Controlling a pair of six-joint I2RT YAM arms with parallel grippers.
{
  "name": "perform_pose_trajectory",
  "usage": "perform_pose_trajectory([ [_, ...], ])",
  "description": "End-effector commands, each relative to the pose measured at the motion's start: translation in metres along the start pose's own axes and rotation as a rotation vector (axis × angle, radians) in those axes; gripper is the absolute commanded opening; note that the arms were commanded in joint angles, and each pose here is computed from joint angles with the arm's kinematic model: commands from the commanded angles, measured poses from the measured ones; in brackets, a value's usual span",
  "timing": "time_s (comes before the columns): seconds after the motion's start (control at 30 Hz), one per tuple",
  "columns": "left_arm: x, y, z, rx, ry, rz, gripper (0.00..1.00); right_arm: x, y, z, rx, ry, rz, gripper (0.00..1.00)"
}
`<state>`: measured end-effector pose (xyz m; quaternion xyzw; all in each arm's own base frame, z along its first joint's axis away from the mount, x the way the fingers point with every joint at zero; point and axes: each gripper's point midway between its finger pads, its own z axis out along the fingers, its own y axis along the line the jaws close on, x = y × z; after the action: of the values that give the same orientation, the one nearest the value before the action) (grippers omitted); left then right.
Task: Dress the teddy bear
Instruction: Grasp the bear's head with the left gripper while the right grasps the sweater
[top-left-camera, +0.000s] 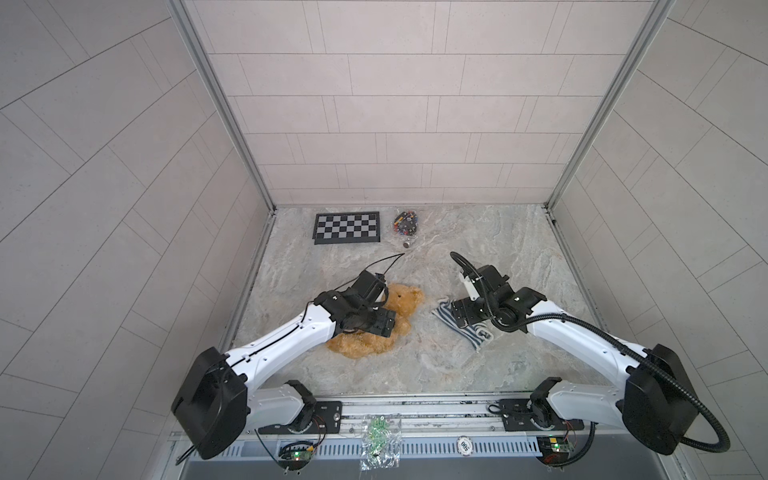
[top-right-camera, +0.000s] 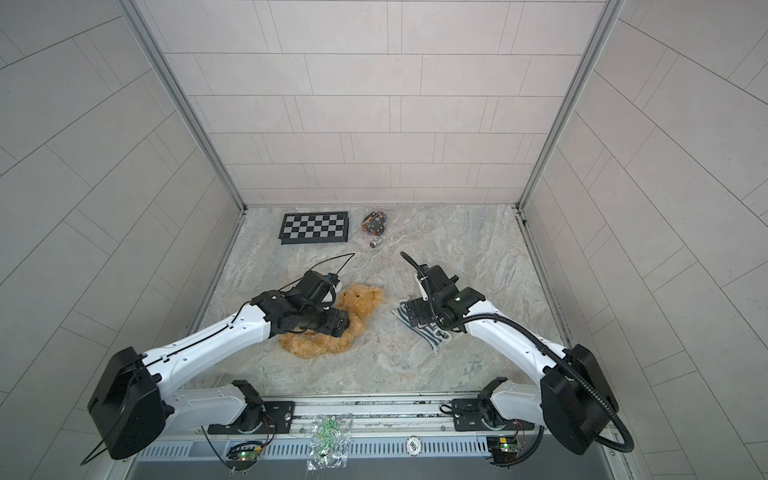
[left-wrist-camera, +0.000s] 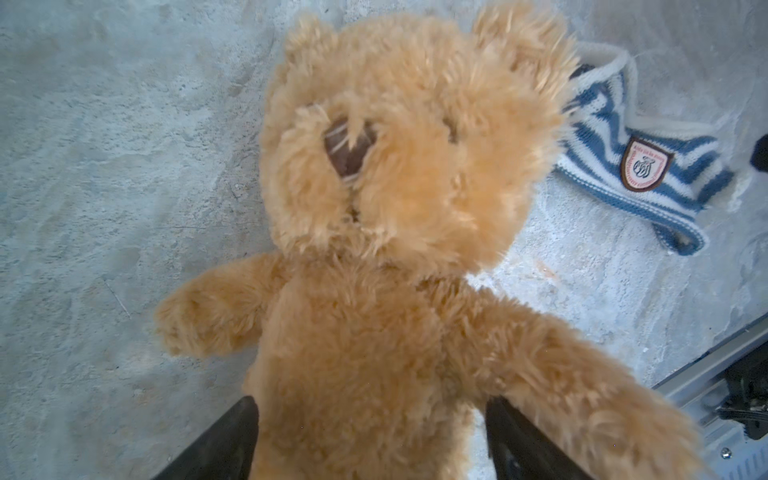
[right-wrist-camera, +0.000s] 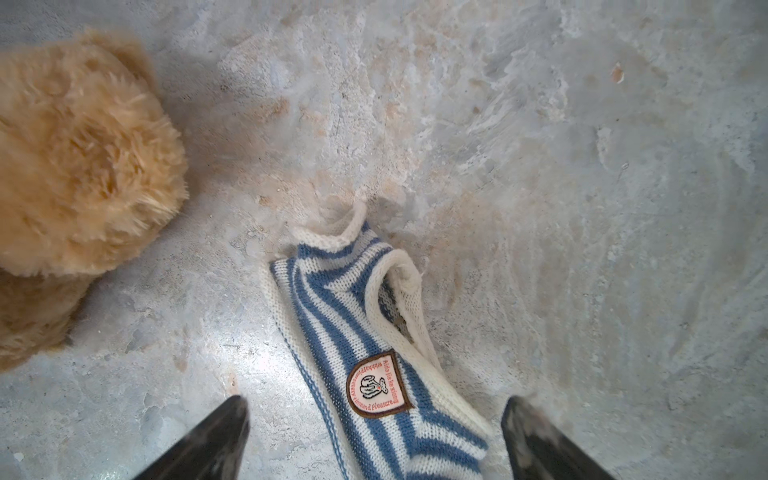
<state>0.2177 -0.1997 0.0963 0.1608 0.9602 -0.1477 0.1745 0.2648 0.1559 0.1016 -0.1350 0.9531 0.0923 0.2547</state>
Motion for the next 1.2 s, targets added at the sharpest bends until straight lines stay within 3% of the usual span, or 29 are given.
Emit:
perform_pose_trajectory([
  [0.0,0.004,-0.006,0.011,0.014,0.048,0.009,0.86,-0.009,0.003,-0.003,-0.002,-0.019,-0.010,0.98],
  [0.27,0.009,-0.004,0.033,0.010,0.084,-0.018,0.79,-0.013,0.006,-0.001,-0.012,-0.008,-0.034,0.96],
  [0.43,0.007,-0.006,0.033,0.024,0.067,-0.020,0.61,-0.007,0.013,0.007,-0.044,0.033,-0.013,0.94],
  [0.6,0.002,-0.010,0.025,0.055,0.017,-0.013,0.34,0.003,0.017,0.014,-0.040,0.080,-0.017,0.92],
  [0.77,-0.002,-0.008,0.017,0.043,-0.015,0.013,0.14,0.013,0.024,0.018,-0.031,0.116,-0.037,0.83],
  [1.17,-0.029,0.019,-0.033,-0.127,-0.185,0.081,0.13,0.021,0.037,0.036,0.006,0.226,-0.094,0.61],
])
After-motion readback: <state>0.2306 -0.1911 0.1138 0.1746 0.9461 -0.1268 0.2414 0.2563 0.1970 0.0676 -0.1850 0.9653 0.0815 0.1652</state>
